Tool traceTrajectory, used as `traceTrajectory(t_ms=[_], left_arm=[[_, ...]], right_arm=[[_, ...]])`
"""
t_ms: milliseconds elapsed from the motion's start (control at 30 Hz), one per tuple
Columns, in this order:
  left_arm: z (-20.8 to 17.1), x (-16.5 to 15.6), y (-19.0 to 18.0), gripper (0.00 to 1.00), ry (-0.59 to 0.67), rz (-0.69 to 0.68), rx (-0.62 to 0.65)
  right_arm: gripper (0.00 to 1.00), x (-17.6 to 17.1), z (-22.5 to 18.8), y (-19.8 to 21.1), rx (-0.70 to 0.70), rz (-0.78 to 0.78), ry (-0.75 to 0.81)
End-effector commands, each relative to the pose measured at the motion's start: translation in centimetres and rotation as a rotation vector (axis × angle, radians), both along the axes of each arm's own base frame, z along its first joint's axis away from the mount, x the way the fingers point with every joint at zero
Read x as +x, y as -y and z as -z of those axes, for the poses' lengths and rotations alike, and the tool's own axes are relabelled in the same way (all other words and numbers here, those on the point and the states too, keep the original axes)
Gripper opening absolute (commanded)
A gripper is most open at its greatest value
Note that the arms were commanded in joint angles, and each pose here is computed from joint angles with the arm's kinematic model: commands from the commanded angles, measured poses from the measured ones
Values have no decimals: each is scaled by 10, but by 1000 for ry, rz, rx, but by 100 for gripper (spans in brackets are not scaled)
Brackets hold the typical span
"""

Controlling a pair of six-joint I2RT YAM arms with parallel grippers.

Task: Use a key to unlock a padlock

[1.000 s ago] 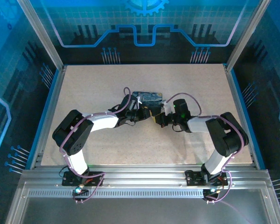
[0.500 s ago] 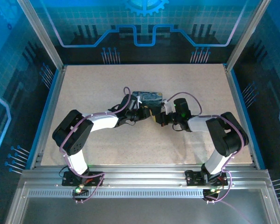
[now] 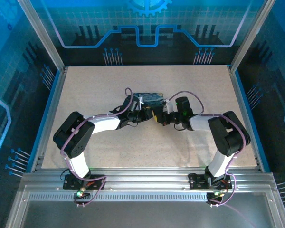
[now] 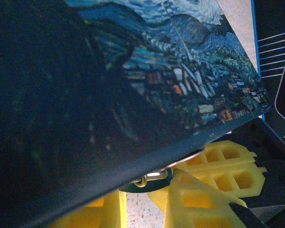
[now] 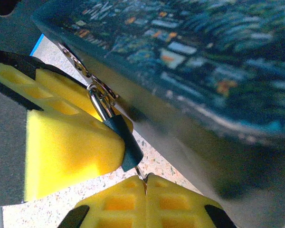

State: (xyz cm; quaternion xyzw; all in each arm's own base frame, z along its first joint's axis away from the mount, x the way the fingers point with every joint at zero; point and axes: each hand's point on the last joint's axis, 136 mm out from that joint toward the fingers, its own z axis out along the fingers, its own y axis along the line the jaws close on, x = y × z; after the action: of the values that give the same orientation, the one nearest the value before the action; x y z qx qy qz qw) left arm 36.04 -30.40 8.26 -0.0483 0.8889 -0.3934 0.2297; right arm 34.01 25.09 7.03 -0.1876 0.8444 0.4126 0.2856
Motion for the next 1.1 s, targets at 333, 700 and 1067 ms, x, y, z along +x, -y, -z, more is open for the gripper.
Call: traceTrajectory(t_ms=[333,700,1067], left_arm=[[18,-37,26,21,-104,143,-26],[34,-35,25,36,-132,130,-12],[22,-31,3,59,-98,77,-18]], right_arm=[[0,19,-63,-21,130,-55,195],[0,-3,-6,-13,66,-2,38],[0,-16,18,-8,5,13,-52]])
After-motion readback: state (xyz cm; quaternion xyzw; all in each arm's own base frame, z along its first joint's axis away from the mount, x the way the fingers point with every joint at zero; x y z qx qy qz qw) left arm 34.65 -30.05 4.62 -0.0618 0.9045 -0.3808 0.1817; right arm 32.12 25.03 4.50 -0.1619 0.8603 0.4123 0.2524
